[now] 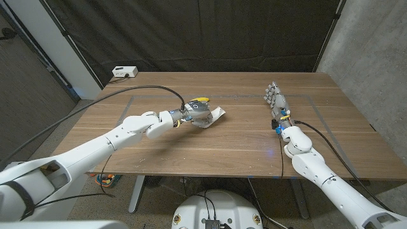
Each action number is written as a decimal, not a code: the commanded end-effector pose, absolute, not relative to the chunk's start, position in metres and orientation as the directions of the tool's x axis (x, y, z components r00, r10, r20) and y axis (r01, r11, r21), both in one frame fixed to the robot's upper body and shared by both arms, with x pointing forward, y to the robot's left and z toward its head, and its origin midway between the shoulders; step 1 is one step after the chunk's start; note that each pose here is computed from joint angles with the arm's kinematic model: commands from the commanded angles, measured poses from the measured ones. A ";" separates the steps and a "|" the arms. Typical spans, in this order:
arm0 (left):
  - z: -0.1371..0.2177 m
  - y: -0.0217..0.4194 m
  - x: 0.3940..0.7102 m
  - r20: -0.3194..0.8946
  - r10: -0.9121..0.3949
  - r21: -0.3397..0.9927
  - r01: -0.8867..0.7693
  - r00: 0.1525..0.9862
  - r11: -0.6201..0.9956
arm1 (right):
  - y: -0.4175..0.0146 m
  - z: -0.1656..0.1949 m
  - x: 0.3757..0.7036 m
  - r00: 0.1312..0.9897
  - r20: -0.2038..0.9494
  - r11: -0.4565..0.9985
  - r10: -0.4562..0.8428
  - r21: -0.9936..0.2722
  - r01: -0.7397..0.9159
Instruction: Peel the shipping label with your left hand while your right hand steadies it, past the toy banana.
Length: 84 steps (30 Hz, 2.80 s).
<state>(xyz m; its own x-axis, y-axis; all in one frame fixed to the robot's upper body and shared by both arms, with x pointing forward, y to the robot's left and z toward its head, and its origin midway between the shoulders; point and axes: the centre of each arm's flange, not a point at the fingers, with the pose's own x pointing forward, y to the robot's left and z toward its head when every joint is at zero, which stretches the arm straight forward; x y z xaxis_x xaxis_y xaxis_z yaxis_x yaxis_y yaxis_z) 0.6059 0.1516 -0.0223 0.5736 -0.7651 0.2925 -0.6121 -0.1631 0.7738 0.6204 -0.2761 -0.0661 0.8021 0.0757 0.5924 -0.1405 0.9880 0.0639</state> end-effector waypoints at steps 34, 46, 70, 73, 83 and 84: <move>0.025 0.147 0.616 0.686 -0.669 0.618 -0.713 0.284 0.332 | -0.231 -0.025 0.576 0.684 0.722 0.978 -0.099 -0.056 0.201; 0.030 0.129 0.617 0.660 -0.708 0.614 -0.724 0.252 0.315 | -0.218 -0.020 0.564 0.643 0.753 0.939 -0.141 -0.103 0.327; 0.035 0.105 0.624 0.646 -0.727 0.593 -0.752 0.232 0.287 | -0.197 -0.010 0.546 0.583 0.803 0.841 -0.125 -0.226 0.491; 0.035 0.102 0.625 0.640 -0.735 0.589 -0.758 0.224 0.281 | -0.195 -0.009 0.544 0.576 0.808 0.829 -0.124 -0.234 0.507; 0.034 0.092 0.626 0.616 -0.760 0.583 -0.769 0.206 0.263 | -0.185 -0.004 0.539 0.549 0.829 0.788 -0.108 -0.265 0.555; 0.034 0.091 0.626 0.614 -0.762 0.584 -0.768 0.206 0.263 | -0.184 -0.004 0.538 0.546 0.831 0.782 -0.107 -0.269 0.562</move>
<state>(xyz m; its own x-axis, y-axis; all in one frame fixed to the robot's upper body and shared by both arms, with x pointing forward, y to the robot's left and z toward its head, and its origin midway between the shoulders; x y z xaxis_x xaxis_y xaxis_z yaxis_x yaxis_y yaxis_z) 0.6240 0.1017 0.0340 0.2212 -0.7390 0.6364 -0.7578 0.2805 0.5891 0.5448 -0.1941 -0.0091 0.5775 -0.1194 0.8076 0.4995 0.8341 -0.2338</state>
